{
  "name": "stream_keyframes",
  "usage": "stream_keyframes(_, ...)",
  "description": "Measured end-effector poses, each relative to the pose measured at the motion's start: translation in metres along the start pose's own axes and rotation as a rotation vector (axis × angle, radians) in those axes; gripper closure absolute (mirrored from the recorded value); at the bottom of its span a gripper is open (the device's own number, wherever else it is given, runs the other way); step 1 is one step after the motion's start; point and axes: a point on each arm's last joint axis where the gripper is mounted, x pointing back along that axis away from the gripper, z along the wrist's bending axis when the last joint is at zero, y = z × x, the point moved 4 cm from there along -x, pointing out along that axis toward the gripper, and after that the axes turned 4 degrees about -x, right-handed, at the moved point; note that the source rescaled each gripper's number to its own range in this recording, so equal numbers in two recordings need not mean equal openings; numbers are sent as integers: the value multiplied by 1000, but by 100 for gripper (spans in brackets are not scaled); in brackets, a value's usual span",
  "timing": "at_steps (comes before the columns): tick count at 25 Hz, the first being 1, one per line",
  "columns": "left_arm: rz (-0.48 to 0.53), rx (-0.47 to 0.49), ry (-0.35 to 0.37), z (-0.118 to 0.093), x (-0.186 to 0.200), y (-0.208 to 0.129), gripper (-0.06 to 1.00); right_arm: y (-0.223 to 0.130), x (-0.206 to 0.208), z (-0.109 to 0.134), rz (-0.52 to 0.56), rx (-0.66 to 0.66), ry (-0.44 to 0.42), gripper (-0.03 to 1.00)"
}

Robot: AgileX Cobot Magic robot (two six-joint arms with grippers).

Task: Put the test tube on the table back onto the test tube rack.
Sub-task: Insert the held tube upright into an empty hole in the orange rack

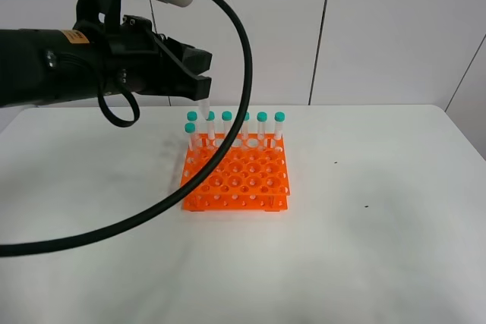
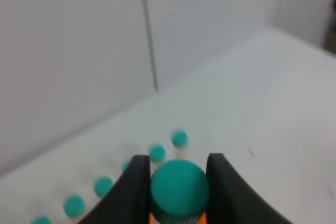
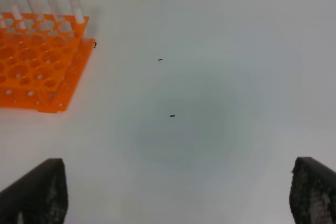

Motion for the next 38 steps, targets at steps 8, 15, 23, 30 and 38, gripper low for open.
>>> stream_keyframes(8, -10, -143, 36, 0, -41, -28, 94, 0, 0, 0, 0, 0, 1, 5)
stream_keyframes(15, 98, -134, -9, -7, -71, -50, 94, 0, 0, 0, -1, 0, 1, 5)
stream_keyframes(23, 188, -72, 21, 15, -113, -61, 94, 0, 0, 0, -1, 0, 1, 5)
stream_keyframes(30, 244, 7, 98, 51, -120, -84, 94, 0, 0, 0, -2, -1, 1, 5)
stream_keyframes(38, 264, 58, 108, 52, -127, -98, 94, 0, 0, 0, -2, -2, 3, 5)
